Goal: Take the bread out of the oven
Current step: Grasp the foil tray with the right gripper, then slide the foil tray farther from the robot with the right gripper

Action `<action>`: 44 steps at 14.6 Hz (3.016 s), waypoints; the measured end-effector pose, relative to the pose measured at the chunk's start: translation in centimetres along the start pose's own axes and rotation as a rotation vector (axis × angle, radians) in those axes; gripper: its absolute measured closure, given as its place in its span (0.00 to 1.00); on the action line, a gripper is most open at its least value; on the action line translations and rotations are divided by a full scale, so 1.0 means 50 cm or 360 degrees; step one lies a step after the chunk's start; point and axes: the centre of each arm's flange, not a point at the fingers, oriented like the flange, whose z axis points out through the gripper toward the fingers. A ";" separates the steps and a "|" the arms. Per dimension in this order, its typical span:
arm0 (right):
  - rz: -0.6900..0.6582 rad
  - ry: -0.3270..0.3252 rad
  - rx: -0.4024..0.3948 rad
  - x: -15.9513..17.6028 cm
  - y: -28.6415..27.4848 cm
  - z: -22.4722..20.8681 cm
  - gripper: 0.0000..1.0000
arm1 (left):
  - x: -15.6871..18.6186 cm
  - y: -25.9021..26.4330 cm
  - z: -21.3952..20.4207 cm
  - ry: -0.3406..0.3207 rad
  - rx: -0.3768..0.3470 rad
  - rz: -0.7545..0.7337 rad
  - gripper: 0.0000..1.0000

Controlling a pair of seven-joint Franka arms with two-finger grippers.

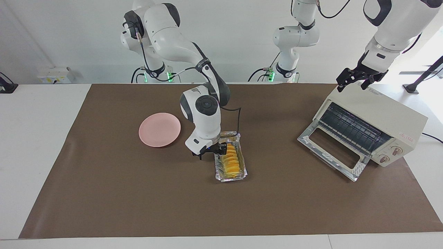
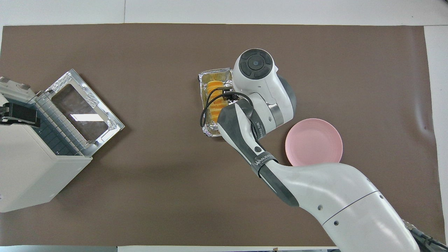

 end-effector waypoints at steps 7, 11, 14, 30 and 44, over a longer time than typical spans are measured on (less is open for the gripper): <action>-0.0016 -0.0004 0.0000 -0.004 -0.014 0.020 0.77 | 0.000 0.012 0.001 -0.0002 0.0002 0.0020 0.00; -0.0015 0.0003 0.0004 -0.002 -0.015 0.013 0.98 | -0.001 0.012 0.008 -0.0014 0.0003 0.0022 0.00; 0.0006 -0.0045 -0.0016 0.007 -0.001 -0.006 0.98 | -0.001 0.012 0.008 -0.0011 0.0003 0.0022 0.00; -0.0094 -0.0051 0.0115 0.209 0.494 -0.050 0.98 | 0.010 0.017 -0.001 0.0002 -0.0001 0.0038 0.00; -0.0244 -0.0024 0.0089 0.215 0.548 0.001 0.39 | 0.027 0.048 -0.018 0.0130 -0.0076 0.0069 0.00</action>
